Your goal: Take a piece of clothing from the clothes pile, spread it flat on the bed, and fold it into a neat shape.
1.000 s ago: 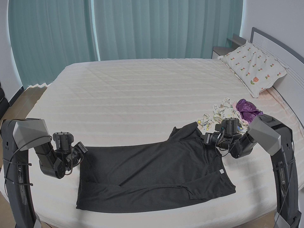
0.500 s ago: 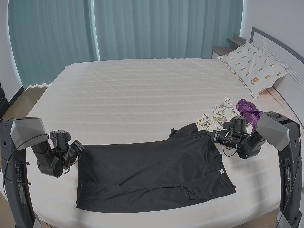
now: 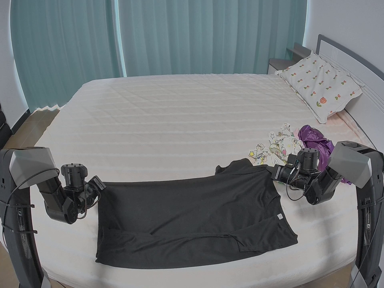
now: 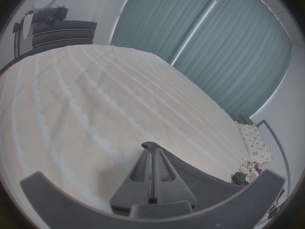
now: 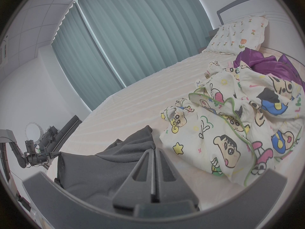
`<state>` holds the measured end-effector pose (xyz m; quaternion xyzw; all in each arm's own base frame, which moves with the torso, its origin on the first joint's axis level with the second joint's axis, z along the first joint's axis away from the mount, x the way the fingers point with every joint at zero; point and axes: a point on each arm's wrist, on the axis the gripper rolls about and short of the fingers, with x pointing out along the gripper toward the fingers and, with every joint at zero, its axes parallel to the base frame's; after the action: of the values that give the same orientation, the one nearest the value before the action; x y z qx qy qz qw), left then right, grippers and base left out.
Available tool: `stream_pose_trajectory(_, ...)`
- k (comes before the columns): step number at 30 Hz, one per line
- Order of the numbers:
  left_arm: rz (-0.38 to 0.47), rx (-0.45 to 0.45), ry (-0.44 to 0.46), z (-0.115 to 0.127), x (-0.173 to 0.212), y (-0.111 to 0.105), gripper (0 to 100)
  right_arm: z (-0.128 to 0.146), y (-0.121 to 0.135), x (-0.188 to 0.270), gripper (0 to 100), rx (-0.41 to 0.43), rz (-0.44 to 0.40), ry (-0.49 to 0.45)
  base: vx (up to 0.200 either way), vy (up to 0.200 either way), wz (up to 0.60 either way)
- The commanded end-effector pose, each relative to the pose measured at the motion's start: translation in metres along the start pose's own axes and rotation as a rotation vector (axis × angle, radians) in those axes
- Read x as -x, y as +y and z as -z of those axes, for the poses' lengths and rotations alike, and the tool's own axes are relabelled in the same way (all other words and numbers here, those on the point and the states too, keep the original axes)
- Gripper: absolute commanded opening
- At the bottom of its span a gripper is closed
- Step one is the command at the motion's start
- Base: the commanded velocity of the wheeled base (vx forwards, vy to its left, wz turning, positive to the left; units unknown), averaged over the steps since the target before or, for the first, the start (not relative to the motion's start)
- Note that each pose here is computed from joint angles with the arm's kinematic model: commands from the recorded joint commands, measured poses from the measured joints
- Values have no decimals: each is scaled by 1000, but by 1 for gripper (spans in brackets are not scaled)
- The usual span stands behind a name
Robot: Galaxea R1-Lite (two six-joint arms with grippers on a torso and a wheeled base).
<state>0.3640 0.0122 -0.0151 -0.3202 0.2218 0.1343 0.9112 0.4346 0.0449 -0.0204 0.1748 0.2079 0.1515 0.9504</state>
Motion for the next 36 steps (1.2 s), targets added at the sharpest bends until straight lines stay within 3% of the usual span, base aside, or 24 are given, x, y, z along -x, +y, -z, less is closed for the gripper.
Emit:
stream_pose_trajectory(1, 9, -2, -10, -6, 11, -3, 0, 1, 6, 13, 0, -1, -12, 16, 0, 0, 0)
stream_pose_trajectory(10, 39, 5, -70, -15, 11, -3, 0, -12, 16, 24, 0, -44, -50, -60, 0, 0, 0)
stream_pose_trajectory(20, 30, 0, -82, -18, 11, 2, 0, -1, 10, 17, 0, -55, -40, -35, 0, 0, 0)
stream_pose_trajectory(29, 3, -59, -41, -7, 14, 8, 0, -5, 16, 41, 0, -62, -41, -23, 0, 0, 0)
stream_pose_trajectory(36, -18, -67, 3, 2, 24, 15, 0, 10, 19, 62, 0, -64, -41, -8, 0, 0, 0)
